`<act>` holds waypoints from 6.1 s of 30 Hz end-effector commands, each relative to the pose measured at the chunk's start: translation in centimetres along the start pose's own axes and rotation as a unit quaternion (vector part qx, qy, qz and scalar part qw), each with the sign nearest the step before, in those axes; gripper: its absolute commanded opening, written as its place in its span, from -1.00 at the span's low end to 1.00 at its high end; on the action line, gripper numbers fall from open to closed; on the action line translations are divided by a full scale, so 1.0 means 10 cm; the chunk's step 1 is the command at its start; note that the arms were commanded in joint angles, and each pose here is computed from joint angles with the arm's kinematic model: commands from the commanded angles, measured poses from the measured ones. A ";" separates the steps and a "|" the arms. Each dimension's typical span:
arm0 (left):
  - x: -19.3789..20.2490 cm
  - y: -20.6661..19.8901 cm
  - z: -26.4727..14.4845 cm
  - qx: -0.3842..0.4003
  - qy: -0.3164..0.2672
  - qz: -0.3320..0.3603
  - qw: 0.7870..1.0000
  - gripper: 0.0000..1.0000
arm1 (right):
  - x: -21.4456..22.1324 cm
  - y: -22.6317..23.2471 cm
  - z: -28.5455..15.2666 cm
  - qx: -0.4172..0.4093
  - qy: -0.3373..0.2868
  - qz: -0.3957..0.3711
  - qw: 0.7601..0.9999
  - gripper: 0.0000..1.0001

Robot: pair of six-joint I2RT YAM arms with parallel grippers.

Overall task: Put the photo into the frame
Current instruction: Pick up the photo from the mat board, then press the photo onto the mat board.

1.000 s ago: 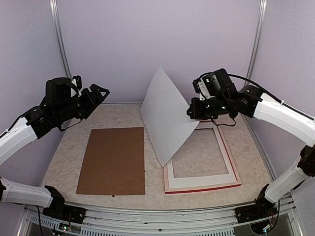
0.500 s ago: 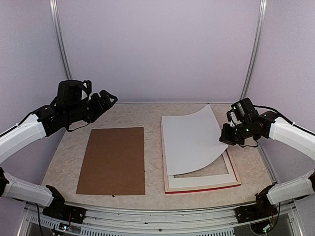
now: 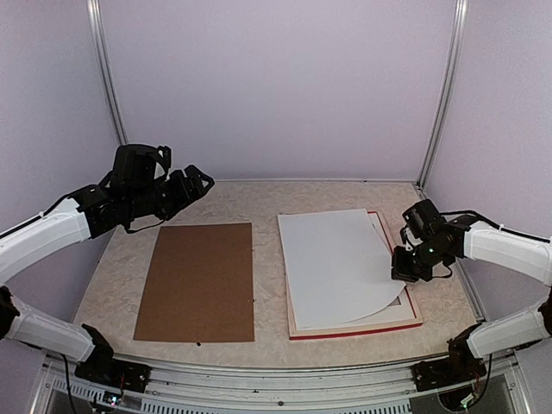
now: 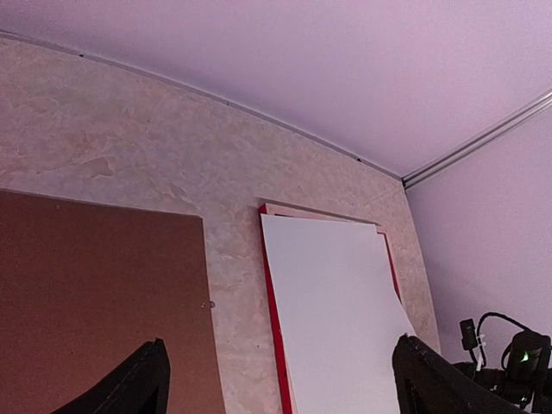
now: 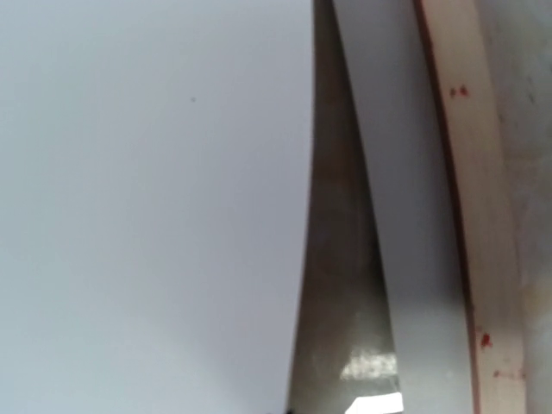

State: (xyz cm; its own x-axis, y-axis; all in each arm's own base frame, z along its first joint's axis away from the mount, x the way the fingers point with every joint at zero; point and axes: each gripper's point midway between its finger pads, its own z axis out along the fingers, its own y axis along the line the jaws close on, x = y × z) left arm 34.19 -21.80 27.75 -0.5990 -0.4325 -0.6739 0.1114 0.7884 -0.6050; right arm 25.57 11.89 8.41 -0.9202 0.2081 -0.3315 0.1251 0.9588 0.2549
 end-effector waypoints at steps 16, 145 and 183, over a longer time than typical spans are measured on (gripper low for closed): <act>0.11 0.07 0.20 -0.028 0.005 0.039 0.999 0.96 | 0.04 -0.31 0.02 0.023 -0.025 0.069 0.997 -1.00; 3.52 -1.24 0.70 0.129 0.377 0.252 0.882 0.97 | 0.12 -0.11 0.06 -0.004 -0.035 0.018 0.999 0.09; 3.14 -1.41 0.69 0.088 0.308 0.279 0.905 0.98 | 0.00 -0.04 0.00 -0.015 -0.058 0.004 0.998 0.12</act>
State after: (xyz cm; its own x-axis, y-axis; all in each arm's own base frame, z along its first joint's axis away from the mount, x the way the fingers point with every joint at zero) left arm 17.73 -47.81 5.81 -0.7728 0.4606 -0.4366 0.6051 0.7420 -0.2884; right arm 24.33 10.85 6.43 -0.8924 0.2528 -0.3739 0.1601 0.9518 0.2616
